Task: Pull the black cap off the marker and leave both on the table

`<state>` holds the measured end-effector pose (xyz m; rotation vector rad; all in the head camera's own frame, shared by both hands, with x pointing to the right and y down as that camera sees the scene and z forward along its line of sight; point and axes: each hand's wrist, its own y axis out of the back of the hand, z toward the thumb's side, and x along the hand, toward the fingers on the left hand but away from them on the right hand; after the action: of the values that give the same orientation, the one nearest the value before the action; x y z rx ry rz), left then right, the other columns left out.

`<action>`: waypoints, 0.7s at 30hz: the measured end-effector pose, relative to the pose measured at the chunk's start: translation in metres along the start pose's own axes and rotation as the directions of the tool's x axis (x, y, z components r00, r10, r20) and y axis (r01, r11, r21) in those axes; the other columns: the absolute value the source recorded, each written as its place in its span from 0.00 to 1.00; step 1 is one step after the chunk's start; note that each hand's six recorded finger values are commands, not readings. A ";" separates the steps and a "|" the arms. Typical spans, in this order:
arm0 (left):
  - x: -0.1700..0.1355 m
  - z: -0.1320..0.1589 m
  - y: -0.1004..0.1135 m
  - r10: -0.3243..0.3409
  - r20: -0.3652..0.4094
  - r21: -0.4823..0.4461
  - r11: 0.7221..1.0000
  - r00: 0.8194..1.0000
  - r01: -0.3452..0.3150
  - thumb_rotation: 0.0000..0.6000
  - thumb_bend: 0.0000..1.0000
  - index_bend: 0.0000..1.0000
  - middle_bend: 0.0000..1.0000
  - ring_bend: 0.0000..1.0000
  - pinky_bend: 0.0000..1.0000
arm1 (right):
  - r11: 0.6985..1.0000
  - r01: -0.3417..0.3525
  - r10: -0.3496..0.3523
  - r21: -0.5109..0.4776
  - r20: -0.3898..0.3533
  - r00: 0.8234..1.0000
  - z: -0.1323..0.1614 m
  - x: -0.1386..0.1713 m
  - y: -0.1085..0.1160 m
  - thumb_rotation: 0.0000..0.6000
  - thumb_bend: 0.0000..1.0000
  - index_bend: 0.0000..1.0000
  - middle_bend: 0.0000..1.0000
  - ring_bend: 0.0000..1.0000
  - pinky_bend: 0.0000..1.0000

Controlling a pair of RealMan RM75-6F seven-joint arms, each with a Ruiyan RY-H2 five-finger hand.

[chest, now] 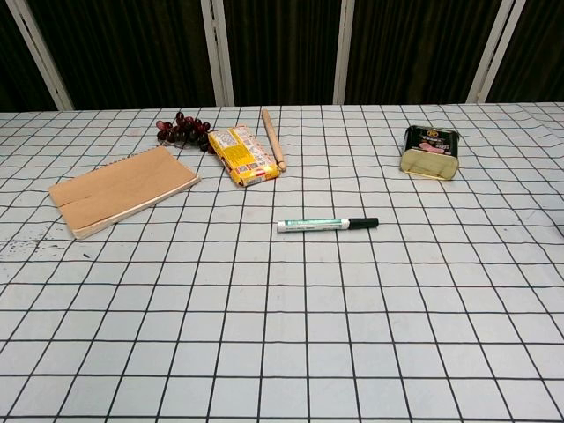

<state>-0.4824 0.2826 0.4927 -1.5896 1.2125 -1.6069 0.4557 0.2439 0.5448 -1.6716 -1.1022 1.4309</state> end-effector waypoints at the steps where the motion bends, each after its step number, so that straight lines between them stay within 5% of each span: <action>1: 0.000 0.000 0.000 0.001 -0.002 0.005 1.000 1.000 -0.001 1.00 0.44 0.30 0.00 0.00 0.00 | 1.000 -0.002 0.002 -0.001 0.003 1.000 -0.001 -0.001 -0.001 1.00 0.18 0.08 0.00 0.00 0.00; 13: 0.006 0.004 -0.013 -0.005 -0.009 0.011 1.000 1.000 0.005 1.00 0.43 0.29 0.00 0.00 0.00 | 1.000 -0.015 0.015 0.010 0.011 1.000 0.000 -0.014 -0.001 1.00 0.18 0.08 0.00 0.00 0.00; 21: 0.021 0.016 -0.003 -0.002 0.007 -0.005 1.000 1.000 0.003 1.00 0.42 0.27 0.00 0.00 0.00 | 1.000 -0.013 0.012 0.015 0.038 0.999 0.003 -0.017 0.007 1.00 0.18 0.02 0.00 0.00 0.00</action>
<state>-0.4695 0.2624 0.5031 -1.5992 1.2121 -1.5997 0.4537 0.2249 0.5453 -1.6493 -1.1007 1.4809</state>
